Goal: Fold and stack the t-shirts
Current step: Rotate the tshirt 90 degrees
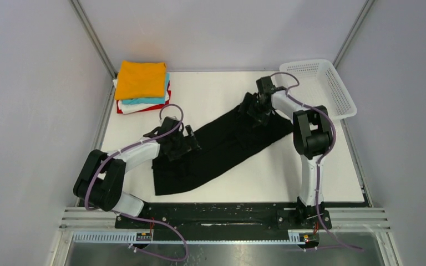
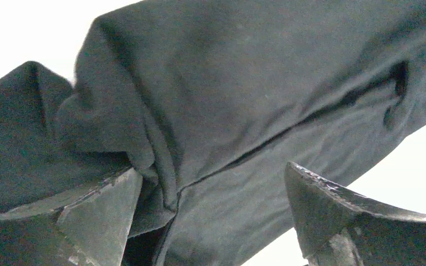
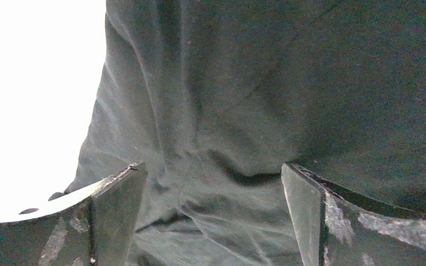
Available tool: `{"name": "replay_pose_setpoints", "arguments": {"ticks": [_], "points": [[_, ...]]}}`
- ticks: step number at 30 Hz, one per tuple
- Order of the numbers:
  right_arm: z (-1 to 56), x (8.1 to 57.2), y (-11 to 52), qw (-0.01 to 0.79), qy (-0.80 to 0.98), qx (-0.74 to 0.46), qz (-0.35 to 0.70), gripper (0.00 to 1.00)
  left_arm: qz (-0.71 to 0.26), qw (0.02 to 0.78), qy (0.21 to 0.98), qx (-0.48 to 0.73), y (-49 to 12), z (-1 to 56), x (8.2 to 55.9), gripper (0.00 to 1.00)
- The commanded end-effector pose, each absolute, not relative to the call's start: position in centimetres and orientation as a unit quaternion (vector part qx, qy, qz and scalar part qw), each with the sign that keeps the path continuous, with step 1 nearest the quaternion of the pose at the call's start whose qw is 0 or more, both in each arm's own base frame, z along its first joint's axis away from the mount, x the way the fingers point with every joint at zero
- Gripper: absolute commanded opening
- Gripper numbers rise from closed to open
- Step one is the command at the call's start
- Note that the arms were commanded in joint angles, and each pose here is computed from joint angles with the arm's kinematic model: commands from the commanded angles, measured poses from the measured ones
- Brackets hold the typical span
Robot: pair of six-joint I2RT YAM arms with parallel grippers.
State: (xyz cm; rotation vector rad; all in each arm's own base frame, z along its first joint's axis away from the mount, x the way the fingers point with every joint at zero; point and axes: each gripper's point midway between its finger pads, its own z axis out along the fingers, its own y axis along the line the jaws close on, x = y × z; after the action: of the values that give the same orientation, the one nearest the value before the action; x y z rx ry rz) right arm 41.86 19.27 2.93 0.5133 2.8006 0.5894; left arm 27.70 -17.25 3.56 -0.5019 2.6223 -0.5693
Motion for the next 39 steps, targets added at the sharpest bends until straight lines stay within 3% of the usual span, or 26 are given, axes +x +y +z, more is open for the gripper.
{"name": "replay_pose_setpoints", "arguments": {"ticks": [1,11,28,33,39], "points": [[2.8,44.6,20.7,0.095,0.959,0.159,0.213,1.00,-0.238,0.151,0.943,-0.175,-20.2,3.3,25.7,0.99],[3.2,51.6,25.4,0.069,0.941,0.161,0.289,0.99,-0.300,0.110,0.943,-0.098,-26.8,5.0,20.8,0.99],[4.2,54.3,34.0,0.129,0.907,0.130,0.379,0.99,-0.372,0.047,0.927,-0.022,-36.1,3.9,17.3,0.99],[8.0,55.0,33.3,0.178,0.907,0.106,0.366,0.99,-0.372,0.079,0.925,-0.016,-36.0,5.6,17.6,0.99],[17.5,53.5,30.4,0.280,0.907,0.023,0.313,0.99,-0.327,0.176,0.929,0.009,-31.6,9.5,18.1,0.99]]}}
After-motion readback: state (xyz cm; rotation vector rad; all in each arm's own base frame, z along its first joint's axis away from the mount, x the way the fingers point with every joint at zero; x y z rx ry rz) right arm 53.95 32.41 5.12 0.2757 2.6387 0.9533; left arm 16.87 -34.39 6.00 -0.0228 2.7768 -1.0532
